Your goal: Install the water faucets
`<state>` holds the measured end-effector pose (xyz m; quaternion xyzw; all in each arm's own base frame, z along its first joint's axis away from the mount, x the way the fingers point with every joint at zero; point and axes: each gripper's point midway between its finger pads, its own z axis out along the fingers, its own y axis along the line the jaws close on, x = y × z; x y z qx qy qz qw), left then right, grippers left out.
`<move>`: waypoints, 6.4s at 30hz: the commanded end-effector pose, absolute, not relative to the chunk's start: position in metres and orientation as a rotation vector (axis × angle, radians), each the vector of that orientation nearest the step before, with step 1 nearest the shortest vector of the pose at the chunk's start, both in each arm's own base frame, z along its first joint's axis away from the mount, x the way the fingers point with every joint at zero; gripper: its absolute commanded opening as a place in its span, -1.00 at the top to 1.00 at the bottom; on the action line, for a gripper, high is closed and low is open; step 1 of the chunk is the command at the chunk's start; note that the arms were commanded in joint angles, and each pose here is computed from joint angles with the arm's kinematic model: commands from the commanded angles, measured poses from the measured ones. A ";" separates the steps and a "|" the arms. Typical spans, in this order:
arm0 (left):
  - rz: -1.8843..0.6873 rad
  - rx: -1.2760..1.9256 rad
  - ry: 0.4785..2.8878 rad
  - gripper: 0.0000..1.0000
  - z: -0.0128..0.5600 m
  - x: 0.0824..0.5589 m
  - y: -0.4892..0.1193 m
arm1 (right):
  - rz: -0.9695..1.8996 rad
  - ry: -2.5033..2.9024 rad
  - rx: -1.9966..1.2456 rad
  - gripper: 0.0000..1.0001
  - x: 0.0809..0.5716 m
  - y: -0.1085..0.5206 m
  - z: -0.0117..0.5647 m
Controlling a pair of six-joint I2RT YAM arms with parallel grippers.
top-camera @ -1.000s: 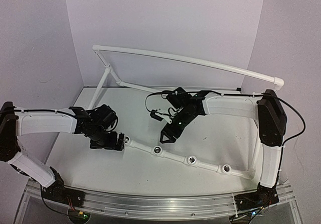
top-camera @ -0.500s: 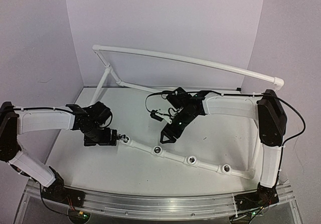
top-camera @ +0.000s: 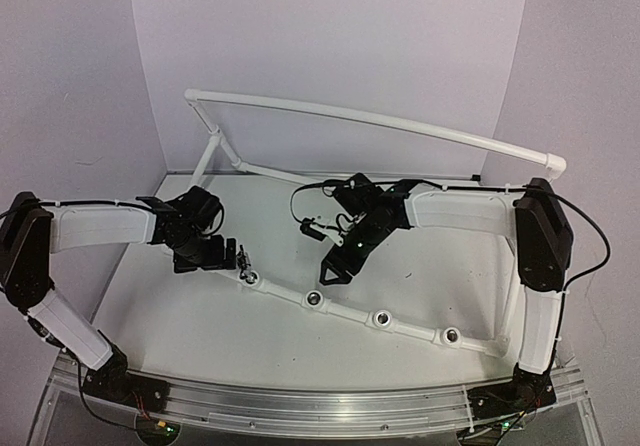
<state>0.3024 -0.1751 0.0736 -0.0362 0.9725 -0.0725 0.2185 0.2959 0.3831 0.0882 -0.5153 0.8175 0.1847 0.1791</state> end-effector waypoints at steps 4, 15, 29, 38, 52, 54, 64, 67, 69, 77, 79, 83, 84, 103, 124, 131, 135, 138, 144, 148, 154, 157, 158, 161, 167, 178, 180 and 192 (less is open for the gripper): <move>-0.370 0.022 2.580 -0.99 0.112 0.338 -0.214 | 0.504 2.281 -1.439 -0.47 0.298 0.373 0.108; -0.434 0.316 2.629 -0.99 0.107 0.313 -0.267 | 0.503 2.279 -1.431 -0.47 0.300 0.371 0.111; -0.286 0.233 2.733 -0.99 0.088 0.263 -0.228 | 0.507 2.281 -1.428 -0.48 0.302 0.374 0.112; -0.233 0.169 2.814 -0.99 0.068 0.240 -0.206 | 0.502 2.284 -1.428 -0.48 0.303 0.374 0.112; -0.110 -0.065 2.753 -0.99 0.078 0.252 -0.161 | 0.499 2.285 -1.429 -0.49 0.302 0.373 0.113; -0.134 -0.083 2.726 -0.99 0.082 0.260 -0.161 | 0.495 2.288 -1.430 -0.49 0.302 0.372 0.112; -0.198 0.003 2.666 -0.99 0.094 0.308 -0.186 | 0.489 2.286 -1.431 -0.49 0.301 0.369 0.113; -0.208 0.026 2.653 -0.99 0.097 0.320 -0.195 | 0.488 2.291 -1.435 -0.49 0.299 0.368 0.111; -0.235 0.041 2.638 -0.99 0.101 0.327 -0.203 | 0.488 2.293 -1.436 -0.49 0.299 0.367 0.110; -0.425 0.217 2.608 -0.99 0.114 0.332 -0.240 | 0.485 2.292 -1.432 -0.49 0.299 0.363 0.111; -0.450 0.283 2.609 -0.99 0.115 0.325 -0.249 | 0.483 2.295 -1.433 -0.49 0.299 0.361 0.110; -0.441 0.391 2.631 -0.99 0.111 0.308 -0.262 | 0.485 2.299 -1.432 -0.48 0.299 0.360 0.109; -0.433 0.408 2.637 -0.99 0.109 0.303 -0.264 | 0.486 2.299 -1.432 -0.48 0.300 0.361 0.109; -0.221 0.269 2.838 -0.99 0.066 0.249 -0.217 | 0.490 2.297 -1.416 -0.48 0.303 0.364 0.113; -0.555 0.006 2.611 -0.98 0.137 0.248 -0.228 | 0.564 2.252 -1.414 -0.45 0.308 0.386 0.128; -0.515 -0.045 2.689 -0.77 0.115 0.226 -0.209 | 0.573 2.158 -1.409 -0.38 0.325 0.438 0.147; -0.497 -0.086 2.732 -0.59 0.101 0.213 -0.199 | 0.557 2.119 -1.410 -0.36 0.330 0.466 0.149; -0.485 -0.099 2.751 -0.51 0.092 0.210 -0.197 | 0.527 2.101 -1.418 -0.33 0.330 0.484 0.143; -0.473 -0.093 2.758 -0.43 0.082 0.220 -0.205 | 0.450 2.110 -1.419 -0.23 0.332 0.504 0.119; -0.486 -0.094 2.749 -0.38 0.079 0.229 -0.214 | 0.396 2.117 -1.414 -0.17 0.336 0.511 0.104; -0.500 -0.099 2.724 -0.28 0.082 0.240 -0.221 | 0.394 2.118 -1.457 -0.07 0.327 0.518 0.089; -0.509 -0.105 2.710 -0.23 0.084 0.246 -0.222 | 0.391 2.117 -1.491 -0.02 0.317 0.517 0.084; -0.513 -0.107 2.705 -0.22 0.085 0.249 -0.222 | 0.392 2.113 -1.504 -0.01 0.313 0.517 0.084; -0.524 -0.109 2.692 -0.15 0.085 0.255 -0.222 | 0.401 2.103 -1.534 0.00 0.300 0.518 0.085; -0.560 -0.083 2.700 -0.06 0.082 0.262 -0.227 | 0.433 2.081 -1.611 0.03 0.274 0.521 0.081; -0.590 -0.054 2.699 -0.02 0.082 0.270 -0.235 | 0.481 2.023 -1.656 0.03 0.254 0.532 0.095; -0.605 -0.055 2.690 -0.05 0.085 0.270 -0.236 | 0.483 2.022 -1.656 0.03 0.253 0.532 0.097; -0.723 -0.116 2.510 -0.76 0.153 0.244 -0.224 | 0.402 2.118 -1.503 -0.22 0.300 0.440 0.133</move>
